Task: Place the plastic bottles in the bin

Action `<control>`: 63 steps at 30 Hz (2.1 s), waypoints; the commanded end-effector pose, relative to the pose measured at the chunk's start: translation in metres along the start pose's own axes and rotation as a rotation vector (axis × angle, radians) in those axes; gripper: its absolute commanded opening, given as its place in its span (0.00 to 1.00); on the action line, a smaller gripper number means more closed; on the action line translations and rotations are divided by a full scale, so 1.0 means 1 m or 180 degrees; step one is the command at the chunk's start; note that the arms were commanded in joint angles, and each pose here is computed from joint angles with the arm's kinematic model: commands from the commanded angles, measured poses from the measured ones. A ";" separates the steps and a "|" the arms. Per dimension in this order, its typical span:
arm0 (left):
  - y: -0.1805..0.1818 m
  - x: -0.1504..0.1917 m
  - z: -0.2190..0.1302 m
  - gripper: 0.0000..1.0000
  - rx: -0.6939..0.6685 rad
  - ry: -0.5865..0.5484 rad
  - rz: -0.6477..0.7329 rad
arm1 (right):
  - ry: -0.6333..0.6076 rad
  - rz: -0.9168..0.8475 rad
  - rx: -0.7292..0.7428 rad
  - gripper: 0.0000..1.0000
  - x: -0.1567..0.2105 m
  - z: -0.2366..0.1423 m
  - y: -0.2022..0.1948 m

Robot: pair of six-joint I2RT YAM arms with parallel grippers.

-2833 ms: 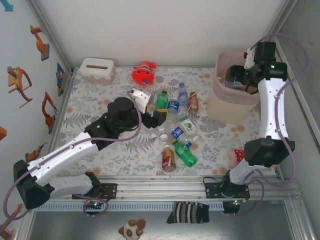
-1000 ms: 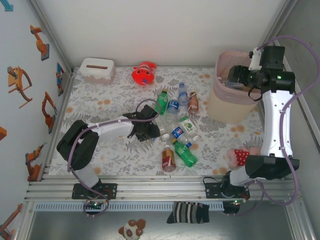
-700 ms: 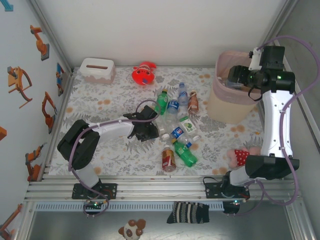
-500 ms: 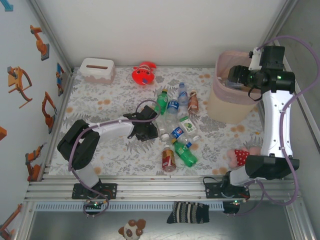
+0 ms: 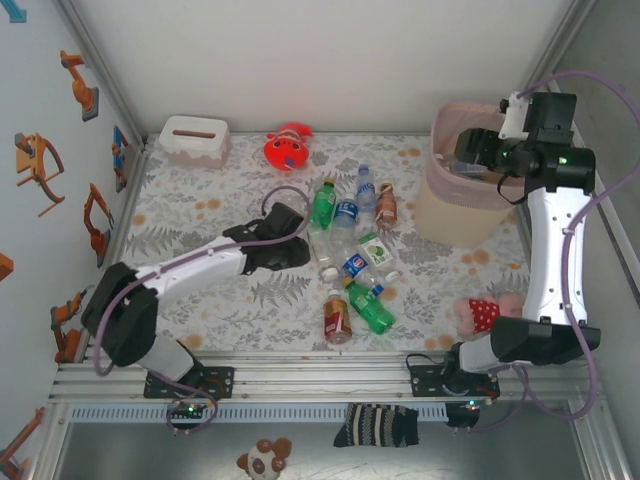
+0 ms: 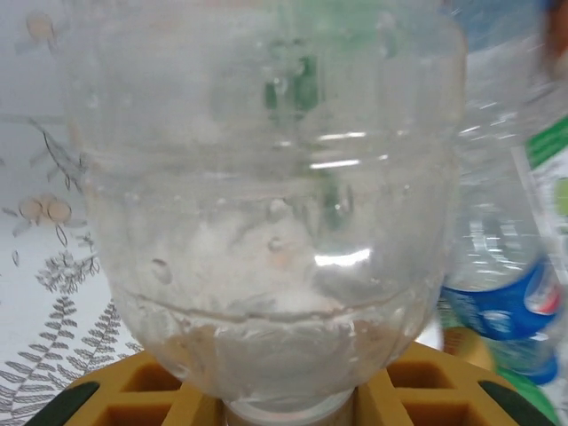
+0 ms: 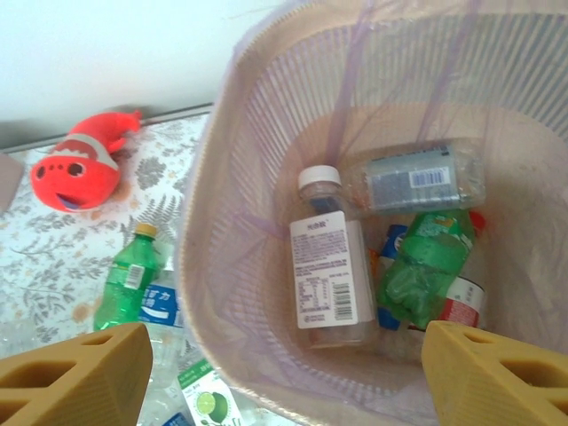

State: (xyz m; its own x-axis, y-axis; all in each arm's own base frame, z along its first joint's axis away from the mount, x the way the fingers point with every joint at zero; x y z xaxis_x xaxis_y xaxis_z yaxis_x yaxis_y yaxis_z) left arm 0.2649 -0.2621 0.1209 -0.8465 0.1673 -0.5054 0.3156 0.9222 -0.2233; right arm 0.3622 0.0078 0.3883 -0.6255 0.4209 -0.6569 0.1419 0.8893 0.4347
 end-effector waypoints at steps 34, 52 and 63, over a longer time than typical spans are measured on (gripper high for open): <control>-0.190 -0.055 -0.269 0.20 0.3739 -0.2493 0.2793 | -0.0104 -0.1377 -0.4351 0.89 0.078 -0.168 0.229; -0.196 -0.055 -0.286 0.20 0.3825 -0.2627 0.2914 | 0.0414 -0.1570 -0.4896 0.88 0.126 -0.191 0.243; -0.198 -0.058 -0.286 0.20 0.3827 -0.2653 0.2920 | 0.0477 -0.1694 -0.4948 0.74 0.139 -0.190 0.245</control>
State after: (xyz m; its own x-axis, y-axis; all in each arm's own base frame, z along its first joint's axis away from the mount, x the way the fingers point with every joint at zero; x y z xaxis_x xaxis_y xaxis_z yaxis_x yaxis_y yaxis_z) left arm 0.1341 -0.3566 0.4127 0.0193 -0.0617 -0.9979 0.9847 -0.1718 0.0297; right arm 0.1772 0.2525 0.5156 -0.4741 0.0456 -0.8793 -0.8769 -0.1144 0.4669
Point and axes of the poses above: each hand's point on the last joint's axis, 136 mm out from that joint toward the fingers, its own z axis out along the fingers, its own y axis along the line the jaws close on, x = y × z, the point moved 1 cm from there along -z, back along the fingers, and after that the axes turned 15 degrees about z, right-handed, at the moved point
